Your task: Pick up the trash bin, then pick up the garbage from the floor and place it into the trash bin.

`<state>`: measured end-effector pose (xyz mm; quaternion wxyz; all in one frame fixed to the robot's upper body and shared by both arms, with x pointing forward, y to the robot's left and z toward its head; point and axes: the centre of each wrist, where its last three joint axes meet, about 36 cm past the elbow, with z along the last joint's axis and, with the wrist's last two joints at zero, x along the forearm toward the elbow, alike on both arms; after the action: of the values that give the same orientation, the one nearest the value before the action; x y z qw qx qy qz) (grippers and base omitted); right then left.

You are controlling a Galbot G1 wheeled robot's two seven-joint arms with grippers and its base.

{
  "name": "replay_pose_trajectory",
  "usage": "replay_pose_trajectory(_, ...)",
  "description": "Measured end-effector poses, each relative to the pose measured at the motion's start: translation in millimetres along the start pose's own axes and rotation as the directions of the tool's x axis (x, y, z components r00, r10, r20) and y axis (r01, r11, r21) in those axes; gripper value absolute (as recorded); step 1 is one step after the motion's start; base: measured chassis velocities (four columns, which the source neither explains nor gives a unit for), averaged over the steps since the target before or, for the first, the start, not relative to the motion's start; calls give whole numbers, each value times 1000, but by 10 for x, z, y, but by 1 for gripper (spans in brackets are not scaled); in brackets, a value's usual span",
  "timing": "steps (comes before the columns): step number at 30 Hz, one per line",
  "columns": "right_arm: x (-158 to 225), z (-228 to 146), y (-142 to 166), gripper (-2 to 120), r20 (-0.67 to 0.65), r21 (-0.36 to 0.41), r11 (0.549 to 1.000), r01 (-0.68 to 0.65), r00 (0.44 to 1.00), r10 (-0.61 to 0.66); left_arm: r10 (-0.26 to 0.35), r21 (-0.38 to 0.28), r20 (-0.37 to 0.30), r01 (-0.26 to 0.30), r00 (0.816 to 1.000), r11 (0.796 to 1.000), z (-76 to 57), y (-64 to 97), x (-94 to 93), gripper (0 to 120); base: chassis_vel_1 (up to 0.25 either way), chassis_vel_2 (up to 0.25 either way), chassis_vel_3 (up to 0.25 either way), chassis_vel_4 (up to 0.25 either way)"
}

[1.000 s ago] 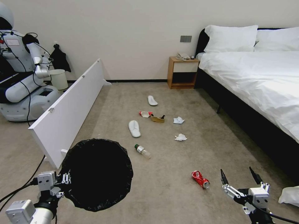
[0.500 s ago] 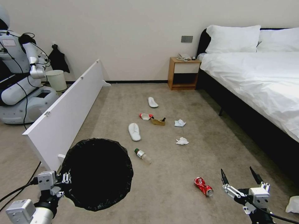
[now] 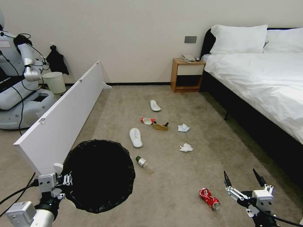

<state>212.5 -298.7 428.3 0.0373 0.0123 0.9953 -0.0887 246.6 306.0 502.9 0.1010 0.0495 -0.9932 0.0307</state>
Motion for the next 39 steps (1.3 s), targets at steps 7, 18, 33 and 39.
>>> replay_pose_trajectory(7, -1, -1, -1, 100, 0, -1, 1000, 2, 1000, -2, 0, 1, 0, 0, 1000, 1000, -1, 1, -1, 2, -74, 89, 71, -84)
replay_pose_trajectory(18, 60, 27, 60, 100, -125, -13, 1000, -13, 992, 11, -3, 2, 3, 3, 1000, 1000, -8, 13, -6, 2, -69, 57, 82, -61)
replay_pose_trajectory(33, 23, 544, 128, 100, -446, -89, 996, 15, 894, -54, -40, 3, 12, 40, 999, 999, -93, 106, 90, 2, 0, 0, 0, 0)
replay_pose_trajectory(39, -58, 756, 178, 100, -529, -117, 992, 52, 842, -107, -63, 0, 13, 63, 998, 998, -135, 163, 147, 2, 0, 0, 0, 0)
